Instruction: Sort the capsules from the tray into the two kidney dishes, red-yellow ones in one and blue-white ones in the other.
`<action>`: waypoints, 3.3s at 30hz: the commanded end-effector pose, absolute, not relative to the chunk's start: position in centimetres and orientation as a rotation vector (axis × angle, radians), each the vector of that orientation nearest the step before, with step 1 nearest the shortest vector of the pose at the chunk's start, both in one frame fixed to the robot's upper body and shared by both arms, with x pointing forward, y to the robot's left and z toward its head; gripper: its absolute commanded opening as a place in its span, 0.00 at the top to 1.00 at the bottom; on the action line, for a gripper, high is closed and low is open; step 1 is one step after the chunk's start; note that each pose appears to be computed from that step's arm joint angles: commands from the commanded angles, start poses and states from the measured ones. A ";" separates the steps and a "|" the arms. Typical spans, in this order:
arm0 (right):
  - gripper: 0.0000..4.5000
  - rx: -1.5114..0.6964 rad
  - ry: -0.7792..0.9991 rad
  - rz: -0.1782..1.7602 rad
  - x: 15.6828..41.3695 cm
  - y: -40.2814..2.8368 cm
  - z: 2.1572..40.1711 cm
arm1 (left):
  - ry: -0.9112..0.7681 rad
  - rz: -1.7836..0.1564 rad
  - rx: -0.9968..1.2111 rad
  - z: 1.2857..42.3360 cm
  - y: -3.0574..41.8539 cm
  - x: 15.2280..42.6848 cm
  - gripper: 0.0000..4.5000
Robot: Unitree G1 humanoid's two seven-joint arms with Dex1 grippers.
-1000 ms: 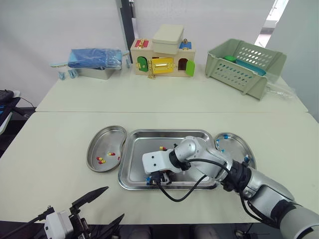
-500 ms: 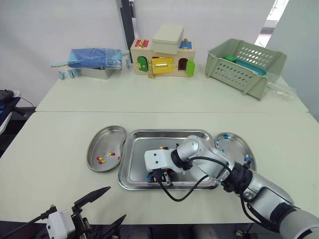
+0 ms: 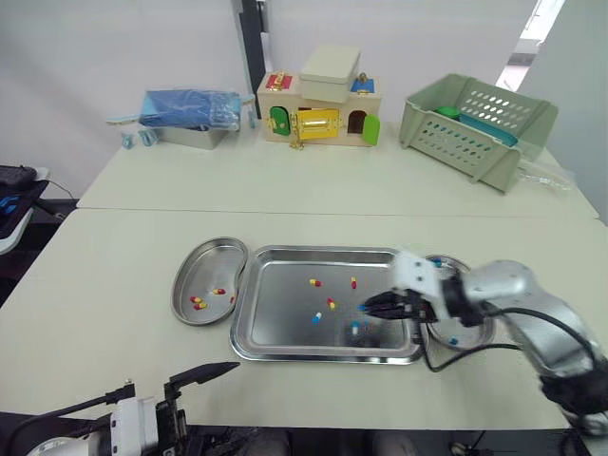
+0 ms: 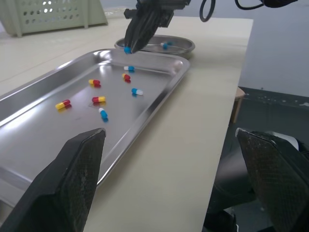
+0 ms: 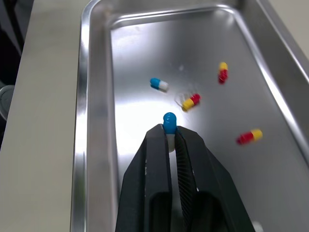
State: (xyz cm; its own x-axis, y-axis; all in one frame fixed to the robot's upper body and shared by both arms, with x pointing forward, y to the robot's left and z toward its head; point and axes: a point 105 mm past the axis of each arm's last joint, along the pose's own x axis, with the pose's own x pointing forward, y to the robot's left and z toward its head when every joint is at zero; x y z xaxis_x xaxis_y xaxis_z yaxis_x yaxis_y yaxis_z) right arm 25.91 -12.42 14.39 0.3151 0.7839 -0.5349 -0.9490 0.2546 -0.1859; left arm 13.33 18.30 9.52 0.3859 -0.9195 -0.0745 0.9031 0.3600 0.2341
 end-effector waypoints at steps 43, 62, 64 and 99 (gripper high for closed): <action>0.01 -0.423 0.448 0.840 20.0 -30.5 13.9 | 0.260 -0.538 0.427 12.7 36.0 19.7 0.00; 0.01 -0.429 0.408 0.933 19.8 -28.9 14.7 | 0.236 -0.686 0.483 13.2 34.7 22.1 0.00; 0.01 -0.450 0.345 1.019 20.4 -26.0 16.4 | 0.221 -0.783 0.451 12.3 32.4 20.6 0.00; 0.01 -0.821 0.265 1.632 27.8 -1.7 16.2 | -0.075 -0.934 0.230 8.2 19.8 13.8 0.00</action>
